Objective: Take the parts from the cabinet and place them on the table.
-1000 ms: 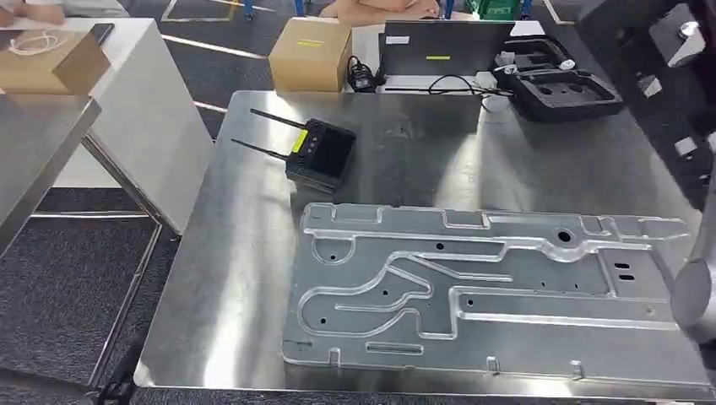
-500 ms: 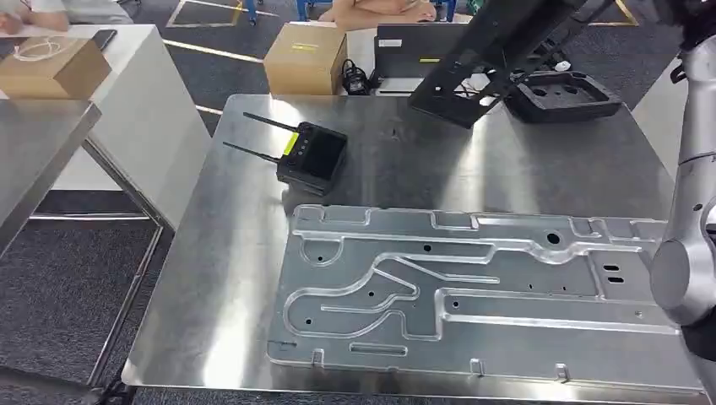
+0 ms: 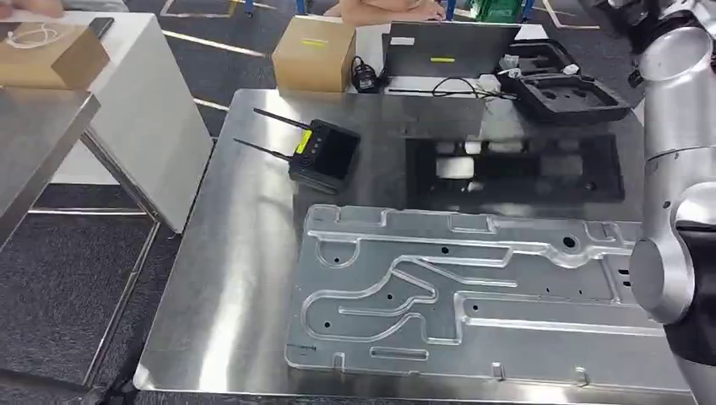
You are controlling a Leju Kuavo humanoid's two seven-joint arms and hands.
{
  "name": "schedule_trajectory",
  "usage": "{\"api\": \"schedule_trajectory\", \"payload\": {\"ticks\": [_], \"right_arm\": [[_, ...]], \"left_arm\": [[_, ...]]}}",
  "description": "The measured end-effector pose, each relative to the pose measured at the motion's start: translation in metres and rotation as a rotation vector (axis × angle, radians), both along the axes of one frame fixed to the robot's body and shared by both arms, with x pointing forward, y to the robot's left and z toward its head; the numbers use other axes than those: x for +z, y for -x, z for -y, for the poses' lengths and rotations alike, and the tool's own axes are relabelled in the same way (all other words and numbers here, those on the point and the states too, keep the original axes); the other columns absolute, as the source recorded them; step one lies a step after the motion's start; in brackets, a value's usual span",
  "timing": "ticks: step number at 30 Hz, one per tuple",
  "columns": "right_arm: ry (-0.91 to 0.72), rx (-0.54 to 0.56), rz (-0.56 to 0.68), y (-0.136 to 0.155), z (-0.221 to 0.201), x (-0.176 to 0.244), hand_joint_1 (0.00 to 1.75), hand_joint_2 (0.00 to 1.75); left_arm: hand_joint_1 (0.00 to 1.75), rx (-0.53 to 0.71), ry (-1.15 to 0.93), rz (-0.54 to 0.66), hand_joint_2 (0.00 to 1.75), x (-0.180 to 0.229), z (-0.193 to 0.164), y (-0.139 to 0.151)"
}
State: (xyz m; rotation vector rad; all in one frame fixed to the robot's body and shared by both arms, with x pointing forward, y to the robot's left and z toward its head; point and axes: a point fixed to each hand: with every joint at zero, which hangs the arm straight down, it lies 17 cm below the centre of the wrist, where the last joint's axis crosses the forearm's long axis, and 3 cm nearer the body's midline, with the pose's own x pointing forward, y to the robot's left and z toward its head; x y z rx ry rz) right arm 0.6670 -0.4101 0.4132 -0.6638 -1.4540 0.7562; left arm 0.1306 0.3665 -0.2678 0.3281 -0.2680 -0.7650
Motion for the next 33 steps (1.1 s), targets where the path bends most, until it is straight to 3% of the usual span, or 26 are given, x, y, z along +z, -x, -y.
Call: {"api": "schedule_trajectory", "payload": {"ticks": [6, 13, 15, 19, 28, 33], "right_arm": [[-0.052, 0.138, -0.268, 0.018, -0.031, -0.059, 0.00, 0.00], [-0.113, 0.267, -0.306, 0.029, -0.065, -0.024, 0.00, 0.00], [-0.049, 0.231, -0.256, 0.022, -0.056, -0.015, 0.00, 0.00], [0.189, 0.031, 0.022, -0.003, -0.025, 0.043, 0.00, 0.00], [0.325, 0.015, 0.101, -0.005, -0.034, 0.079, 0.00, 0.00], [0.327, -0.073, 0.299, 0.000, -0.006, 0.124, 0.00, 0.00]], "left_arm": [[0.00, -0.036, 0.019, -0.012, 0.00, -0.002, 0.007, 0.006], [0.00, -0.054, 0.034, -0.006, 0.00, -0.002, 0.013, 0.004], [0.00, -0.042, 0.024, -0.009, 0.00, -0.002, 0.009, 0.005], [0.00, -0.014, -0.006, -0.016, 0.00, -0.002, 0.003, 0.010], [0.00, -0.006, -0.006, -0.025, 0.00, -0.004, 0.004, 0.016], [0.00, 0.046, 0.004, -0.013, 0.00, -0.003, 0.004, 0.014]]}}
